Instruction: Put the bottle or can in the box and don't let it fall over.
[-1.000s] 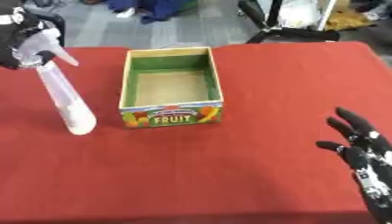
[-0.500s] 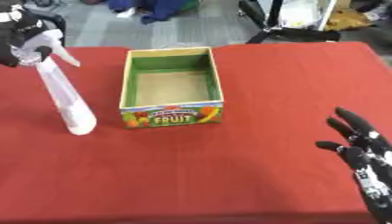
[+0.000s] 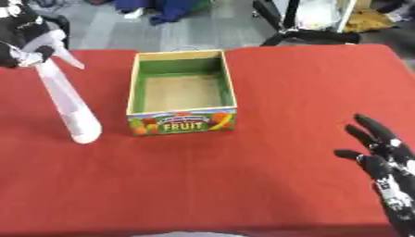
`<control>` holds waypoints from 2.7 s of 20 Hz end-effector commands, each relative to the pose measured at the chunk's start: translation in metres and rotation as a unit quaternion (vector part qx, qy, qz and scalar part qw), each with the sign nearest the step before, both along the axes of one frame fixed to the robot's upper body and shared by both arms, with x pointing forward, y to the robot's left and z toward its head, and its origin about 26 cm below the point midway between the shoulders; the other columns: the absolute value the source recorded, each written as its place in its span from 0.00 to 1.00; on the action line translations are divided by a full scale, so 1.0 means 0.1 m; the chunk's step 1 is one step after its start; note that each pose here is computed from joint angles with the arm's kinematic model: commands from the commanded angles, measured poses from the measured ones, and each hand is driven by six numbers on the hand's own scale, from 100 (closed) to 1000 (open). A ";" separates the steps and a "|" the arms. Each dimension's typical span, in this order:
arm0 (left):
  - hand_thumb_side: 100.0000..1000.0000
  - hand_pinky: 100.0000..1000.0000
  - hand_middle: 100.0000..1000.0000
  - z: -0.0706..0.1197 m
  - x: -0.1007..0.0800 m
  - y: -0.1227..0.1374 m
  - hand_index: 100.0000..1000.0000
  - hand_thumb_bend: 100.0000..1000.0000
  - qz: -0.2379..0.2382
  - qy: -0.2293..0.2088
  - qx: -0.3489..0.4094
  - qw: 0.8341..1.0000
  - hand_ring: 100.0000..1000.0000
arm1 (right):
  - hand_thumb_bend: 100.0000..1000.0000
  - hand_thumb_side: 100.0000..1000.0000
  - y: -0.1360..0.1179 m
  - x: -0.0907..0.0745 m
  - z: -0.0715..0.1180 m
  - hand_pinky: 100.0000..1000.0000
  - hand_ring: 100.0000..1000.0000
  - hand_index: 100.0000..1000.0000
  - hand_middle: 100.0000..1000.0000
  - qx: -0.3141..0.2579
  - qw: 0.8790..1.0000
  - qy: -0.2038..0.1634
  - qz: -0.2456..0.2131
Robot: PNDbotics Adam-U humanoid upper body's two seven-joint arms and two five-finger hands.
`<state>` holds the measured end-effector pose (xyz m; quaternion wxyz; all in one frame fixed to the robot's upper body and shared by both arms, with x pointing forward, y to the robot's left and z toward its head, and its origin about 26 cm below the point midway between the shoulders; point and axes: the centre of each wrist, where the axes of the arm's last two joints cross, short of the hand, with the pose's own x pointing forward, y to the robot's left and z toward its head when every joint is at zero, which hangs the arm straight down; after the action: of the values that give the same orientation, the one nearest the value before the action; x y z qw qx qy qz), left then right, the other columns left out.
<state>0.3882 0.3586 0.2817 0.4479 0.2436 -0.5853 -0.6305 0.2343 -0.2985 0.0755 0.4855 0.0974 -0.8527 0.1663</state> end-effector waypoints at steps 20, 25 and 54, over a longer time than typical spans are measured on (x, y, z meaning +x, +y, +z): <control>0.22 0.43 0.16 0.48 -0.10 -0.01 0.45 0.00 -0.005 -0.101 0.009 0.995 0.32 | 0.00 0.50 -0.01 0.00 0.09 0.76 1.00 0.97 1.00 -0.003 1.000 -0.014 0.003; 0.22 0.43 0.17 0.67 -0.14 -0.04 0.44 0.00 -0.007 -0.136 0.020 0.990 0.33 | 0.00 0.50 -0.02 0.00 0.09 0.76 1.00 0.97 1.00 -0.006 1.000 -0.012 0.002; 0.58 0.78 0.65 0.49 0.31 -0.70 0.84 0.47 -0.057 -0.195 0.032 0.979 0.73 | 0.00 0.50 0.07 0.07 0.14 0.76 1.00 0.97 1.00 0.003 0.999 -0.022 0.032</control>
<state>0.4219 0.2845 0.3211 0.2899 0.3286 -0.6598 -0.6104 0.2415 -0.2913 0.0816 0.4744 0.1228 -0.8538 0.1759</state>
